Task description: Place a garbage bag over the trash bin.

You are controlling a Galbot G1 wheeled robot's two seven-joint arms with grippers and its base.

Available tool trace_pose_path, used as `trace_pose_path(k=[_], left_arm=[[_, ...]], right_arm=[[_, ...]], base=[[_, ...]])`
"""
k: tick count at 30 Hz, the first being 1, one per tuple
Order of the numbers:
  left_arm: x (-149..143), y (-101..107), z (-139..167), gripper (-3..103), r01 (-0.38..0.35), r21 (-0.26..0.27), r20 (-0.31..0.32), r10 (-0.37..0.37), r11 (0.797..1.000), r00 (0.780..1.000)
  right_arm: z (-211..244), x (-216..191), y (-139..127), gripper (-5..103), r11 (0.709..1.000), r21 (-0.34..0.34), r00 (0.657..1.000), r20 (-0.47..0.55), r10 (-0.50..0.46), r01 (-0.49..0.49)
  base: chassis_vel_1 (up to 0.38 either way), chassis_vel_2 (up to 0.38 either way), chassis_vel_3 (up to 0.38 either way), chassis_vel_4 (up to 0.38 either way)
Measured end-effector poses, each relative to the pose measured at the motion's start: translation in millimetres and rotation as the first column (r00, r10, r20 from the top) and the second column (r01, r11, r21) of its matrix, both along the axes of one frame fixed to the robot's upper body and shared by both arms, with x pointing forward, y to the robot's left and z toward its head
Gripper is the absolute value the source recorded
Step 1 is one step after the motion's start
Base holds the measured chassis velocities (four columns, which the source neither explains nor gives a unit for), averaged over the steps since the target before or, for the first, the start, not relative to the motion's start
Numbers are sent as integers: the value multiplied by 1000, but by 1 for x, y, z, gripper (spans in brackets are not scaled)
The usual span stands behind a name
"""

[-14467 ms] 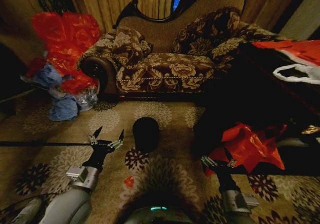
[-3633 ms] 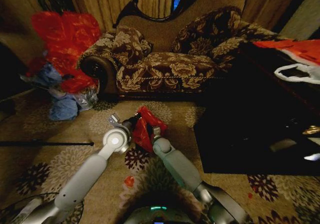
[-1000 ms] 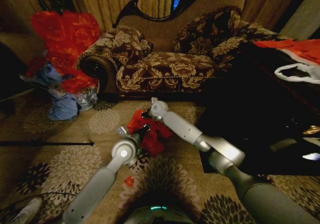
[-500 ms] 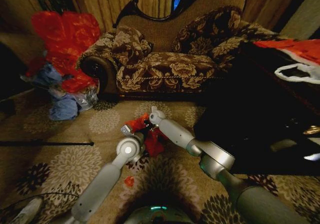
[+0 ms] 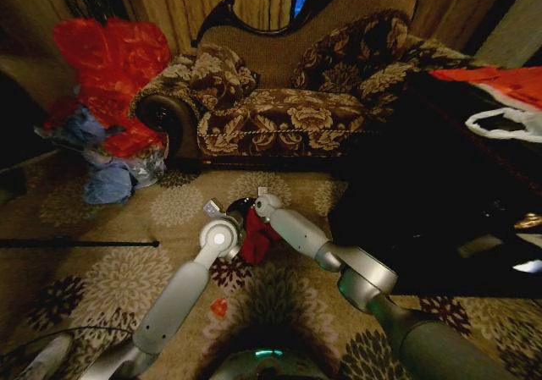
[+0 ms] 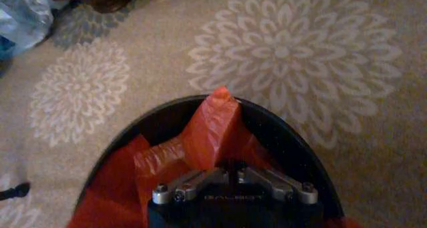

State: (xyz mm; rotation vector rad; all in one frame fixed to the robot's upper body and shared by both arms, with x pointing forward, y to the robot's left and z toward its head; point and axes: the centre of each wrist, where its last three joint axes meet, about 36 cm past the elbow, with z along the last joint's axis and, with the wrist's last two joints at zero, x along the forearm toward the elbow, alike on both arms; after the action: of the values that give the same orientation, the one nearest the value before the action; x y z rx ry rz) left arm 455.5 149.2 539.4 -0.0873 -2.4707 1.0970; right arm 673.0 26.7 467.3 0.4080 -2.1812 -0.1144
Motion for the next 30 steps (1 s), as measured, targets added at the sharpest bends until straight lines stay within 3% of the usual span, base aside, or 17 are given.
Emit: trace_pose_path(k=[21, 30], left_arm=[[-2, 19, 19, 0, -50, 29, 43, 48, 998, 998], [37, 35, 16, 0, -141, 52, 47, 139, 989, 989]], right_arm=[[-23, -11, 0, 0, 999, 13, 998, 42, 36, -36], [-36, -19, 0, 0, 1000, 12, 999, 40, 24, -25]], base=[[0, 0, 0, 0], [0, 0, 0, 0]])
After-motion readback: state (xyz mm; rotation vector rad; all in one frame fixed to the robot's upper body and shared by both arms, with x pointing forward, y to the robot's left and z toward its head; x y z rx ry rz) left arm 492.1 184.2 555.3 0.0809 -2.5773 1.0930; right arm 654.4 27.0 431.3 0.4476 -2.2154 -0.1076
